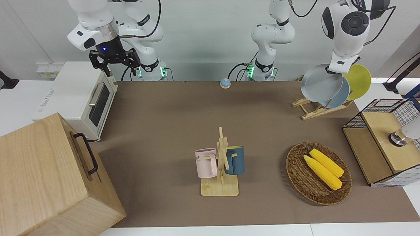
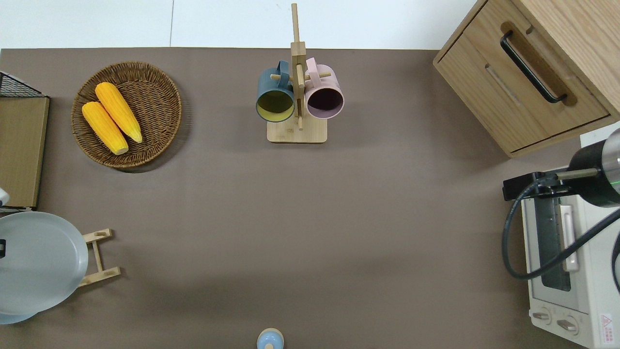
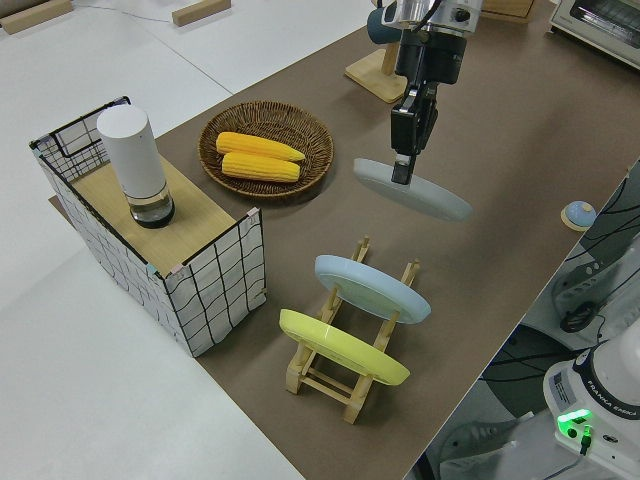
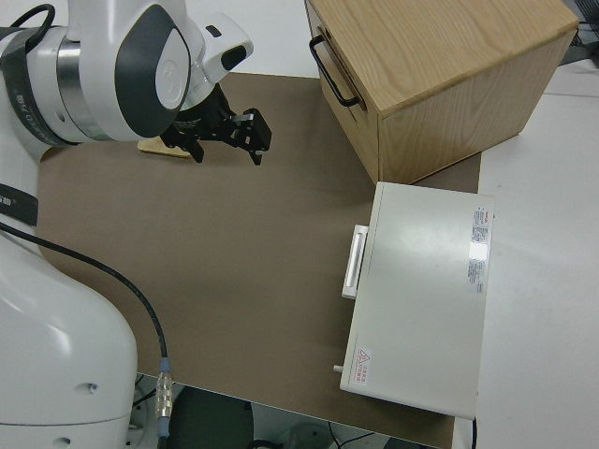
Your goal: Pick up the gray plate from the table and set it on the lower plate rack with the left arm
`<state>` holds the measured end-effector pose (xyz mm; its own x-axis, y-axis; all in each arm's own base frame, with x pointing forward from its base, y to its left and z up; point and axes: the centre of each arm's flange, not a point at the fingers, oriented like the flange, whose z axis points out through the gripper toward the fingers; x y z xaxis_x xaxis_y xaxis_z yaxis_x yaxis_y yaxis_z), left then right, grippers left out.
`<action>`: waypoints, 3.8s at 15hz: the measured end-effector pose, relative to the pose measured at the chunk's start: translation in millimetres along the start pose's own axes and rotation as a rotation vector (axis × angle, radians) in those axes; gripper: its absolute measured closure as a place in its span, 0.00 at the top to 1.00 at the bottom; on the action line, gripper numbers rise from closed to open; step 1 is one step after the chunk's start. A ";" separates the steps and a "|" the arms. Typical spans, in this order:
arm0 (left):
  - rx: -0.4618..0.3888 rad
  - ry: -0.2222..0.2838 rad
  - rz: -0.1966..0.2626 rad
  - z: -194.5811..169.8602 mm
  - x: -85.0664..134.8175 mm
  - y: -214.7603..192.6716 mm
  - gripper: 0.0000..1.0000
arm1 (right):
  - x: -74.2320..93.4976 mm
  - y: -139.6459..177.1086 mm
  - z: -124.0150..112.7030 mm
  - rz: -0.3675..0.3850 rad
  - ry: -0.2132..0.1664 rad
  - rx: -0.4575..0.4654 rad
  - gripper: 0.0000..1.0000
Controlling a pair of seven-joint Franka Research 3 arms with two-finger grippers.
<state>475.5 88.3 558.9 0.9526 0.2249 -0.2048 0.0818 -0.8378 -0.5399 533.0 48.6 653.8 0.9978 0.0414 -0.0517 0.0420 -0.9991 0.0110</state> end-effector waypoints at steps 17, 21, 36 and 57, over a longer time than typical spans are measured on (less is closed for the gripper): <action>0.285 -0.002 -0.213 35.8 4.9 57.1 0.04 | 0.0 0.0 0.0 0.000 0.000 0.000 0.99; 0.331 0.007 -0.255 48.0 2.4 84.1 0.04 | 0.0 0.0 0.0 0.000 0.000 0.000 0.99; 0.383 0.018 -0.342 68.4 2.3 120.4 0.04 | 0.0 0.0 0.0 0.000 0.000 0.000 0.99; 0.382 0.057 -0.383 87.6 -1.6 145.8 0.31 | 0.0 0.0 0.0 0.000 0.000 0.000 0.99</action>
<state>460.3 9.4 408.9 0.8908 0.4422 0.1040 0.3240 -0.4580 -0.8278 533.0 48.6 653.8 0.9978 0.0413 -0.0518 0.0420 -0.9991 0.0110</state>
